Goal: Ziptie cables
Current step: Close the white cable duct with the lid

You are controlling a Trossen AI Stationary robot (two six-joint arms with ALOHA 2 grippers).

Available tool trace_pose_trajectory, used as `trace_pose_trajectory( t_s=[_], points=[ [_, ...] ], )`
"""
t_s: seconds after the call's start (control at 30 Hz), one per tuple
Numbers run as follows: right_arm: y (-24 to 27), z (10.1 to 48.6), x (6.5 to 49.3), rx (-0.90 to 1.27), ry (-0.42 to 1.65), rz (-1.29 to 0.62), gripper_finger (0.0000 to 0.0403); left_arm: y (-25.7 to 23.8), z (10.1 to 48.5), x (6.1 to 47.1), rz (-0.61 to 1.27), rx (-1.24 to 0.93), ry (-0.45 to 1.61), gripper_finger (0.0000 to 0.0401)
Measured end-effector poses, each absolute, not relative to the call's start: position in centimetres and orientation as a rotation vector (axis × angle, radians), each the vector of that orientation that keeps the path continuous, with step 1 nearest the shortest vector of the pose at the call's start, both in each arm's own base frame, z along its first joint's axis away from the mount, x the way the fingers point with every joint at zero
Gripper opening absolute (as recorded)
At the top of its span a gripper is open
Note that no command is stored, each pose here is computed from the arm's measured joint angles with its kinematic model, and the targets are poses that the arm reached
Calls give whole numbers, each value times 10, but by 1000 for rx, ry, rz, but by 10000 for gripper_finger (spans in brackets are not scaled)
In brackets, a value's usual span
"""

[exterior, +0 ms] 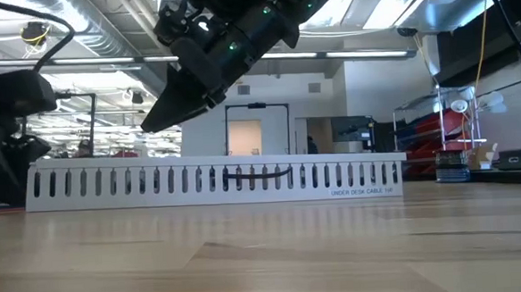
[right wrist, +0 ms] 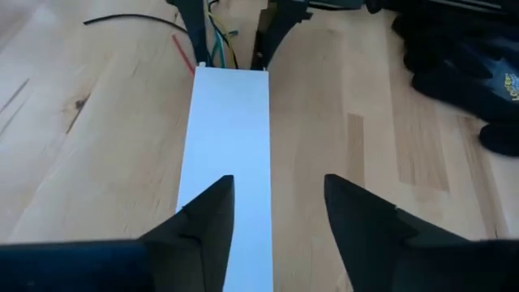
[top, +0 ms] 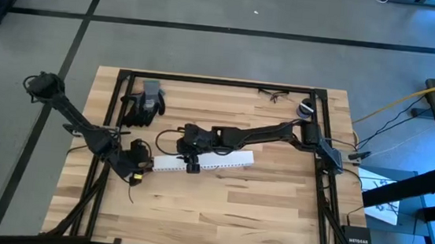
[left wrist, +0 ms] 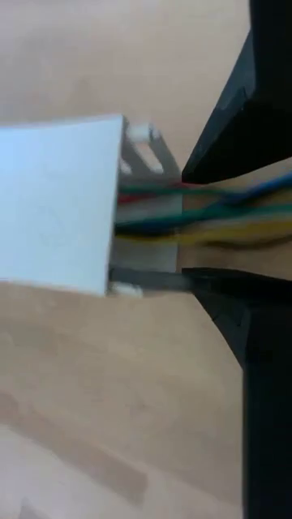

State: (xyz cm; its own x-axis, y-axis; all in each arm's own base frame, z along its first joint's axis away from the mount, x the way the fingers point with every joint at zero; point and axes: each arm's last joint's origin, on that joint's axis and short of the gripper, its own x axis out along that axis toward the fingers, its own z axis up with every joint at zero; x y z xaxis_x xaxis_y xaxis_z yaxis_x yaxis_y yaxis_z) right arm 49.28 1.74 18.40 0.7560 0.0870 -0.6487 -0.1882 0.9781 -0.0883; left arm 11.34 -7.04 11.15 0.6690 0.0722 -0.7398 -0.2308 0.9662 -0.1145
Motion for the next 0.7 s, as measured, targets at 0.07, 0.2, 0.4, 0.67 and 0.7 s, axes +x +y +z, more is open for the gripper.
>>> trace_pose_trajectory(
  t_s=[0.07, 0.2, 0.4, 0.67, 0.7],
  points=[
    [18, 184, 492, -152, 703, 152, 176, -72, 114, 115, 148, -216, 818, 167],
    [18, 182, 491, -142, 723, 155, 165, -76, 120, 118, 123, -231, 808, 157],
    [21, 180, 490, -77, 739, 232, 151, -78, 120, 118, 106, -225, 801, 146],
    [22, 161, 494, -65, 769, 249, 105, -74, 107, 114, 94, -247, 762, 133],
    [22, 158, 495, -65, 768, 248, 96, -73, 105, 113, 98, -246, 759, 133]
  ],
)
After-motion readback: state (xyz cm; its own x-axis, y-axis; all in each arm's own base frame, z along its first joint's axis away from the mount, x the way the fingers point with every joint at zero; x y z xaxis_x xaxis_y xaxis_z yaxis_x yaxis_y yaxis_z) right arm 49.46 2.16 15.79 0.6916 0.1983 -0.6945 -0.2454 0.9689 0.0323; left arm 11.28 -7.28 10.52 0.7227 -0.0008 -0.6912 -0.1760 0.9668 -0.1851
